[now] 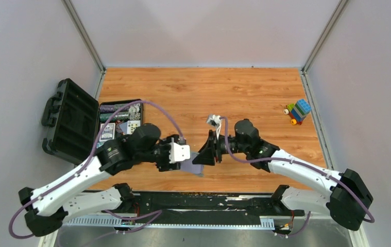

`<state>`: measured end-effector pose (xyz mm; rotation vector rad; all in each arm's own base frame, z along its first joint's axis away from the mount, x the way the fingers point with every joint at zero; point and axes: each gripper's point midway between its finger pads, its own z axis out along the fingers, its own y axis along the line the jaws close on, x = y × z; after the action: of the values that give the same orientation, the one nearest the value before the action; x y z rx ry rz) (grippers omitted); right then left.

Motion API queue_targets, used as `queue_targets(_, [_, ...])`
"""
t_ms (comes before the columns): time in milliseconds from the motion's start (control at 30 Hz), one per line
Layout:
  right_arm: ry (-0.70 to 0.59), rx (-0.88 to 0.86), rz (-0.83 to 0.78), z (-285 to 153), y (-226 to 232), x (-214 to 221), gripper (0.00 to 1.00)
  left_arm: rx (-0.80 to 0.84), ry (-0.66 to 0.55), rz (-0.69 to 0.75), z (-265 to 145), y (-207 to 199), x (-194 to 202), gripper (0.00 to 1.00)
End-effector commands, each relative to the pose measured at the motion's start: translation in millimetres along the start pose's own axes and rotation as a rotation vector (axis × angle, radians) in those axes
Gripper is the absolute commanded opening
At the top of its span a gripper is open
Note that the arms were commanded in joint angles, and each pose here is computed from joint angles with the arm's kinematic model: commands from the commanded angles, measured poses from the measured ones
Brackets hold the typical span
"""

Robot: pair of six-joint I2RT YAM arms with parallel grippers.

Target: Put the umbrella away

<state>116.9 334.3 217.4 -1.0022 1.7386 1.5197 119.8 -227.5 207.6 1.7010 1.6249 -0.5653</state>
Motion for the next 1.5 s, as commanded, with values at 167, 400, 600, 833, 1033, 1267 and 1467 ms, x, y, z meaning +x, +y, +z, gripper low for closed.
queue_targets(167, [-0.276, 0.039, 0.592, -15.0, -13.3, -90.7, 0.00, -0.579, -0.182, 0.347, -70.8, 82.9, -42.6, 0.80])
queue_targets(400, [-0.433, -0.018, 0.782, -21.9, -12.6, -113.4, 0.00, -0.519, -0.267, 0.466, -33.3, 66.6, -54.6, 0.84])
queue_targets(600, [-0.514, -0.031, 0.895, -29.0, -16.6, -119.3, 0.00, -0.490, -0.287, 0.518, -8.9, 60.2, -57.5, 0.90])
queue_targets(833, [-0.553, -0.092, 1.008, -37.0, -11.1, -118.3, 0.00, -0.571, -0.285, 0.596, -0.8, 73.6, -64.4, 0.89])
queue_targets(1033, [-0.558, -0.171, 1.054, -41.4, 0.8, -119.3, 0.00, -0.587, -0.308, 0.627, 15.8, 78.2, -73.7, 0.78])
queue_targets(1267, [-0.540, -0.193, 1.055, -40.7, 2.1, -107.5, 0.16, -0.556, -0.340, 0.509, 8.4, 79.3, -90.8, 0.06])
queue_targets(1467, [-0.493, -0.096, 0.783, -41.9, -4.1, -91.4, 0.64, -0.501, -0.251, 0.224, -16.0, 74.9, -77.6, 0.00])
